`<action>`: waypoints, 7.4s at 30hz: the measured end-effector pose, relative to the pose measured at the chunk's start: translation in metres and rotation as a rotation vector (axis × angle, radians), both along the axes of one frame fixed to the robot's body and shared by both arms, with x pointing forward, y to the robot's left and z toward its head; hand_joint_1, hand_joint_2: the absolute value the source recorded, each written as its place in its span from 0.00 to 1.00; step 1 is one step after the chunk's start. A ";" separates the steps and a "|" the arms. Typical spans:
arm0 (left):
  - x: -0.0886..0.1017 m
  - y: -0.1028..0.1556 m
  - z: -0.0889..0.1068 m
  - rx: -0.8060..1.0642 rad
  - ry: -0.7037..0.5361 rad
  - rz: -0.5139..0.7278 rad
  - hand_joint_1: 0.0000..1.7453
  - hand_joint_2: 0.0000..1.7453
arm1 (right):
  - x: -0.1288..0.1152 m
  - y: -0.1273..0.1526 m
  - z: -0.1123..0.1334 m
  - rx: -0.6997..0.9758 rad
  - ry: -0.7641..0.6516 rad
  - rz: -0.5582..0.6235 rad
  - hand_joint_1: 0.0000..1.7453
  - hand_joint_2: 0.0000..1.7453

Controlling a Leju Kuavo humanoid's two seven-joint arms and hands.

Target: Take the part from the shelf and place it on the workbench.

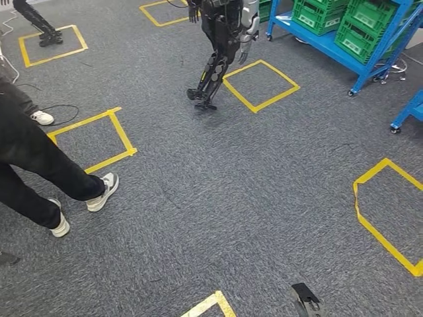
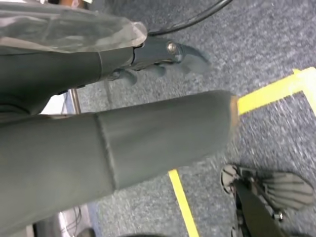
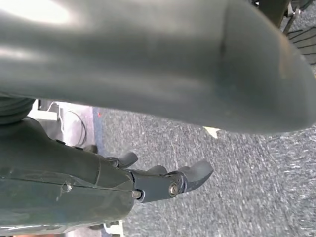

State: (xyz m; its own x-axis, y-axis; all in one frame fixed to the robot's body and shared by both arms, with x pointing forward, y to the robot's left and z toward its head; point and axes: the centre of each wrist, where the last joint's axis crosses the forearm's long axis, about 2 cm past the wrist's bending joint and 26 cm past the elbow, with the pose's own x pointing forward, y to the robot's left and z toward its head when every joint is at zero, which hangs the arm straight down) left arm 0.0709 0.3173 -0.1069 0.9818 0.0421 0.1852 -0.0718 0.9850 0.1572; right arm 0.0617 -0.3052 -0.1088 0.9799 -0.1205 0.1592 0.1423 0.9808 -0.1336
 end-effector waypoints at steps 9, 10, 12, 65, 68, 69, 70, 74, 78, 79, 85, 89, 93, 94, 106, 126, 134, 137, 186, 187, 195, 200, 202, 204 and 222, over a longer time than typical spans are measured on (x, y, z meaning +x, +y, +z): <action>-0.001 -0.001 0.000 -0.001 -0.012 -0.011 0.00 0.00 | 0.001 0.000 0.000 0.003 -0.008 -0.001 0.00 0.00; -0.001 -0.001 0.000 0.000 -0.012 -0.012 0.00 0.00 | 0.001 0.000 0.000 0.004 -0.007 -0.004 0.00 0.00; 0.000 -0.001 0.000 -0.001 -0.009 -0.011 0.00 0.00 | 0.001 0.000 0.000 0.007 -0.003 -0.009 0.00 0.00; -0.001 -0.002 0.000 -0.005 0.008 -0.028 0.00 0.00 | 0.001 0.000 0.000 0.009 0.008 -0.013 0.00 0.00; -0.001 -0.003 0.000 -0.006 0.007 -0.035 0.00 0.00 | 0.000 0.000 0.000 0.009 0.011 -0.016 0.00 0.00; -0.001 -0.003 0.000 -0.006 0.007 -0.038 0.00 0.00 | 0.000 -0.001 0.000 0.009 0.010 -0.016 0.00 0.00; -0.001 -0.003 0.000 -0.006 0.007 -0.041 0.00 0.00 | 0.001 -0.001 0.000 0.009 0.009 -0.017 0.00 0.00; 0.000 -0.003 0.000 -0.005 0.005 -0.044 0.00 0.00 | 0.001 -0.001 0.000 0.008 0.008 -0.017 0.00 0.00; 0.000 -0.003 0.000 -0.007 0.007 -0.045 0.00 0.00 | 0.002 -0.001 0.000 0.008 0.008 -0.017 0.00 0.00; -0.001 -0.003 0.000 -0.007 0.008 -0.044 0.00 0.00 | 0.002 -0.001 0.000 0.008 0.007 -0.017 0.00 0.00; -0.003 -0.002 -0.001 -0.006 0.015 -0.042 0.00 0.00 | 0.002 -0.001 0.000 0.008 0.007 -0.017 0.00 0.00; 0.000 -0.002 0.000 -0.005 0.013 -0.042 0.00 0.00 | 0.002 -0.001 0.000 0.009 0.007 -0.016 0.00 0.00; -0.001 -0.003 0.000 -0.007 0.015 -0.042 0.00 0.00 | 0.001 -0.001 0.000 0.008 0.009 -0.016 0.00 0.00; -0.001 -0.003 0.000 -0.007 0.017 -0.042 0.00 0.00 | 0.002 -0.001 0.000 0.008 0.008 -0.016 0.00 0.00; 0.000 -0.003 0.000 -0.008 0.017 -0.045 0.00 0.00 | 0.001 -0.002 0.000 0.007 0.008 -0.016 0.00 0.00; -0.002 -0.003 0.000 -0.014 0.022 -0.051 0.00 0.00 | 0.002 -0.002 0.000 0.009 0.011 -0.030 0.00 0.00; 0.000 -0.004 0.000 -0.016 0.019 -0.051 0.00 0.00 | 0.002 -0.002 0.000 0.007 0.012 -0.030 0.00 0.00; 0.000 -0.004 0.000 -0.016 0.017 -0.051 0.00 0.00 | 0.001 -0.002 0.000 -0.002 0.013 -0.032 0.00 0.00; -0.001 0.000 0.000 -0.015 0.019 -0.044 0.00 0.00 | 0.002 0.003 0.000 0.043 0.029 -0.031 0.00 0.00; -0.002 0.000 0.000 -0.015 0.020 -0.044 0.00 0.00 | 0.002 0.003 0.000 0.042 0.029 -0.031 0.00 0.00; 0.004 0.003 0.001 -0.011 0.011 -0.040 0.00 0.00 | 0.001 0.004 0.000 0.023 0.020 -0.026 0.00 0.00; 0.001 0.001 0.000 -0.015 0.018 -0.038 0.00 0.00 | 0.001 0.004 0.000 0.021 0.020 -0.022 0.00 0.00; 0.001 0.001 0.000 -0.016 0.018 -0.038 0.00 0.00 | 0.001 0.004 0.000 0.021 0.020 -0.022 0.00 0.00; 0.001 0.001 0.000 -0.016 0.019 -0.037 0.00 0.00 | 0.001 0.004 0.000 0.021 0.020 -0.021 0.00 0.00; 0.000 0.000 0.000 -0.016 0.019 -0.042 0.00 0.00 | 0.001 0.006 0.000 0.062 0.007 0.029 0.00 0.00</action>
State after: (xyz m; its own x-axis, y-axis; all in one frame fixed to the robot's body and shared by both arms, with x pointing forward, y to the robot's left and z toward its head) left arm 0.0712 0.3173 -0.1069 0.9861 0.0040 0.1659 -0.0279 0.9894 0.1424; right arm 0.0624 -0.2987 -0.1090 0.9842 -0.1014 0.1454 0.1129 0.9909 -0.0729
